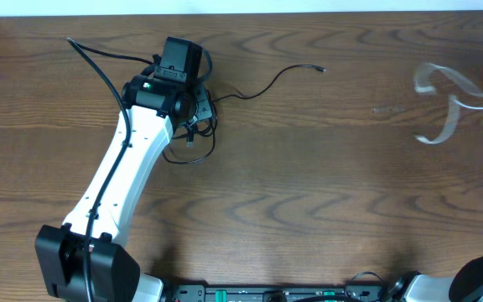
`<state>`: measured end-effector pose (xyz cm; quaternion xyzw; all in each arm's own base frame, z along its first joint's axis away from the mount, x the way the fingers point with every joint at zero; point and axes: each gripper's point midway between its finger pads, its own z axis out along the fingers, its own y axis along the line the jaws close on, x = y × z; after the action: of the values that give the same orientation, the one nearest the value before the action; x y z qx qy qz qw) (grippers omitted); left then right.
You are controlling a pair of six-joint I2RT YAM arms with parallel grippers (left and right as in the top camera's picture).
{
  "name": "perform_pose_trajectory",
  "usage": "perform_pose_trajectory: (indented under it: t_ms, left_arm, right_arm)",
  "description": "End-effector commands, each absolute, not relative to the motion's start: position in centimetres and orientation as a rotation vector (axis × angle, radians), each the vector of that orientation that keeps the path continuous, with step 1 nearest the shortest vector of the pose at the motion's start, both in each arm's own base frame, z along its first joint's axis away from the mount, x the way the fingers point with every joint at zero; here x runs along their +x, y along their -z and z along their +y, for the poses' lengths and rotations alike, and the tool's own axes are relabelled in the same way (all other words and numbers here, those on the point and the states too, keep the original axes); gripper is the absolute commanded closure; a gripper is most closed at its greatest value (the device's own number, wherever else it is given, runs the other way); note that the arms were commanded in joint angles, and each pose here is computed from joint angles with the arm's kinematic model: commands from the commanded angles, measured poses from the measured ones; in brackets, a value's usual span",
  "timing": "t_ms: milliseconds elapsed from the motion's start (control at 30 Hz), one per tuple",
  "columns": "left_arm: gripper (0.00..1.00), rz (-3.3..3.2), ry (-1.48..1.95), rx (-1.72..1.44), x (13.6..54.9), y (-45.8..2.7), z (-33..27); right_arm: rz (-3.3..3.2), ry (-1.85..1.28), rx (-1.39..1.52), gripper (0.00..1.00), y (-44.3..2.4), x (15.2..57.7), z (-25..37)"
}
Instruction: Untangle cables
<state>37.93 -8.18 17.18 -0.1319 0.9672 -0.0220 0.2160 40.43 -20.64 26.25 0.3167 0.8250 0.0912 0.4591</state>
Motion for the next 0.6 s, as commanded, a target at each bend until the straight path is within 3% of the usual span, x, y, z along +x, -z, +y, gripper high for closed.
perform_pose_trajectory:
  t_ms: [0, 567]
  left_arm:
    - [0.92, 2.669, -0.002, -0.384, 38.2, -17.1, -7.3]
    - [0.92, 2.660, 0.049, -0.452, 38.3, -17.1, -7.8]
  right_arm:
    - [2.027, -0.231, 0.798, 0.99, -26.4, 40.4, -20.7]
    - [1.774, -0.172, 0.466, 0.99, -35.8, 45.0, -20.4]
